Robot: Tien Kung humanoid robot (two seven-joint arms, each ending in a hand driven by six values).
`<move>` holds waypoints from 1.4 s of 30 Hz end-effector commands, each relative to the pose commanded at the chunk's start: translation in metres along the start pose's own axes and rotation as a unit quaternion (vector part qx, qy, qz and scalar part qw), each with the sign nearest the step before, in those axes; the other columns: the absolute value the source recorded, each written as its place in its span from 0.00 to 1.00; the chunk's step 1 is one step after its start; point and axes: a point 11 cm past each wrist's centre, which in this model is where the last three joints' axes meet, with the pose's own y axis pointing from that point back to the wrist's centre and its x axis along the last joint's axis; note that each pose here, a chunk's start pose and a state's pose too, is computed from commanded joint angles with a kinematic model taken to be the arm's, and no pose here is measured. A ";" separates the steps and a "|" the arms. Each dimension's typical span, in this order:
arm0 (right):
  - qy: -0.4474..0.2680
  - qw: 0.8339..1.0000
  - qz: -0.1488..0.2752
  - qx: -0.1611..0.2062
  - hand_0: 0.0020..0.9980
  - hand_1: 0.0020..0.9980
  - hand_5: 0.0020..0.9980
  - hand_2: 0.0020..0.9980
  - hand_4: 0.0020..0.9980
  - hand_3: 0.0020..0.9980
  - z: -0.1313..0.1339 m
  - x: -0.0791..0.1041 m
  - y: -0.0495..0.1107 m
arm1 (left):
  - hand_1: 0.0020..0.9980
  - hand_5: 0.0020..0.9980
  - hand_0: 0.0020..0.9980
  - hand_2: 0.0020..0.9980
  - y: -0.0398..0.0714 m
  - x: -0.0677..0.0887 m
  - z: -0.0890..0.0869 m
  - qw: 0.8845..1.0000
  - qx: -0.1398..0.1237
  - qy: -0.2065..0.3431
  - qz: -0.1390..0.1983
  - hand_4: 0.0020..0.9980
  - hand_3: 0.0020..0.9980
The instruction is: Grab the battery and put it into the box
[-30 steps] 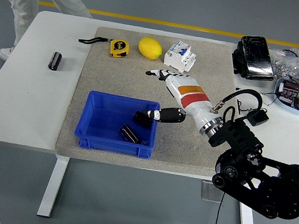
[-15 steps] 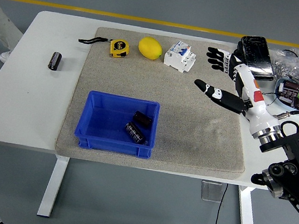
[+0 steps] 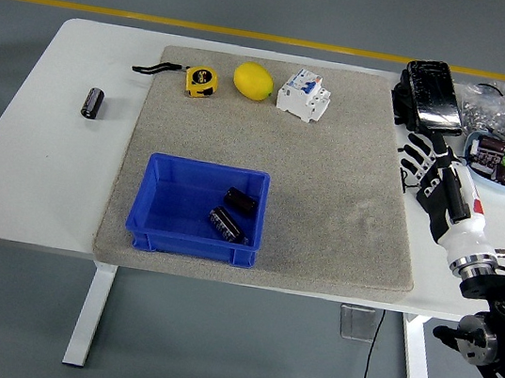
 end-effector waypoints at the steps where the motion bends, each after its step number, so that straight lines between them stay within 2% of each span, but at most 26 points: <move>1: -0.001 1.000 0.004 0.000 0.90 0.88 0.92 0.88 1.00 0.86 0.001 0.002 0.001 | 0.74 0.51 0.74 0.79 0.000 0.000 0.000 1.000 0.000 0.000 0.000 0.62 0.62; 11: -0.007 1.000 0.027 -0.001 0.90 0.88 0.92 0.87 1.00 0.86 0.007 0.010 0.006 | 0.74 0.51 0.74 0.79 0.001 0.002 0.005 1.000 -0.009 -0.003 0.003 0.62 0.62; 21: -0.012 0.999 0.043 0.004 0.88 0.86 0.90 0.86 1.00 0.84 0.002 0.013 0.002 | 0.73 0.51 0.74 0.79 0.001 0.005 0.011 1.000 -0.022 0.006 0.009 0.62 0.62; 42: -0.020 0.998 0.054 -0.006 0.87 0.85 0.89 0.85 1.00 0.82 0.009 0.017 0.005 | 0.74 0.51 0.74 0.80 0.001 0.005 0.007 1.000 -0.016 -0.002 0.011 0.62 0.62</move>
